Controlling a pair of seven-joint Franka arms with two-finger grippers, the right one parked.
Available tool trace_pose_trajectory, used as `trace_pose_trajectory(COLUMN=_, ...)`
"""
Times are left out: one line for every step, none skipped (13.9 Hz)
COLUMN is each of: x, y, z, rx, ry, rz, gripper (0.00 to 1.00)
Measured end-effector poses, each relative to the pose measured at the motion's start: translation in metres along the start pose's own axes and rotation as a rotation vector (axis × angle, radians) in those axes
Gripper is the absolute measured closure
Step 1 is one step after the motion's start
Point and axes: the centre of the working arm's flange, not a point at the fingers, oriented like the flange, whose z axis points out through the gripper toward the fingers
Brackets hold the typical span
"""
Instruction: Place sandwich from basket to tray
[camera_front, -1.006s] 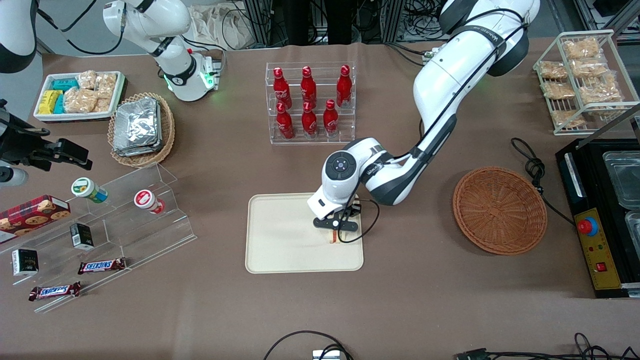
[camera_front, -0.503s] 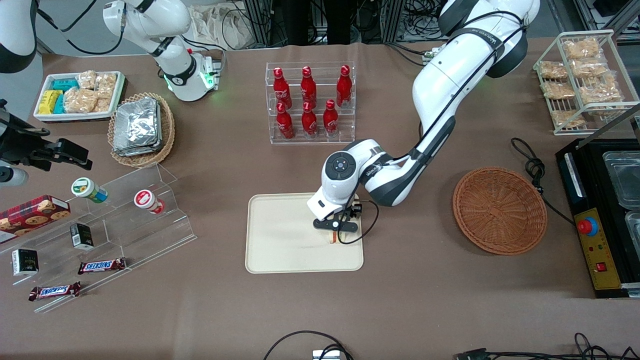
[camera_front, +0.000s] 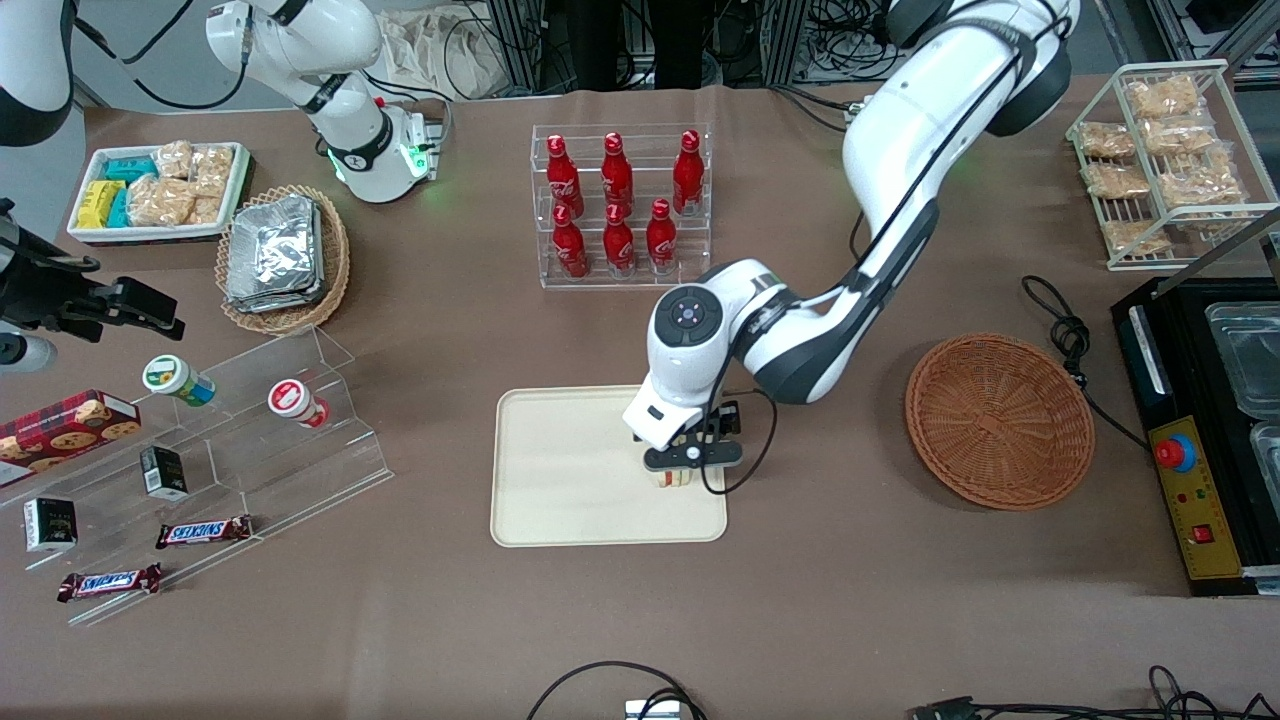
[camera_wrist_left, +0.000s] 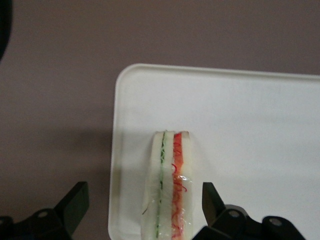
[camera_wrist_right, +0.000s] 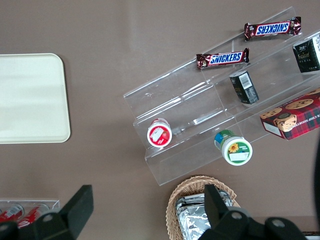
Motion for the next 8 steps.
trace_pose_trajectory(x=0.018, y=-0.014, z=-0.023, rx=0.010, ry=0.005, rz=-0.051, gripper=0.00)
trace_pose_trajectory(x=0.036, y=-0.030, z=-0.046, rx=0.021, ry=0.007, rz=-0.099, gripper=0.00)
trace_pose_trajectory(x=0.050, y=-0.046, z=-0.069, rx=0.035, ry=0.013, rz=-0.135, gripper=0.00)
trace_pose_trajectory(x=0.060, y=-0.060, z=-0.090, rx=0.047, ry=0.019, rz=-0.161, gripper=0.00)
trace_pose_trajectory(x=0.067, y=-0.073, z=-0.108, rx=0.047, ry=0.019, rz=-0.178, gripper=0.00)
trace_pose_trajectory(x=0.075, y=-0.088, z=-0.126, rx=0.043, ry=0.016, rz=-0.188, gripper=0.00)
trace_pose_trajectory(x=0.083, y=-0.107, z=-0.142, rx=0.041, ry=0.006, rz=-0.190, gripper=0.00)
trace_pose_trajectory(x=0.091, y=-0.129, z=-0.157, rx=0.046, ry=-0.011, rz=-0.183, gripper=0.00)
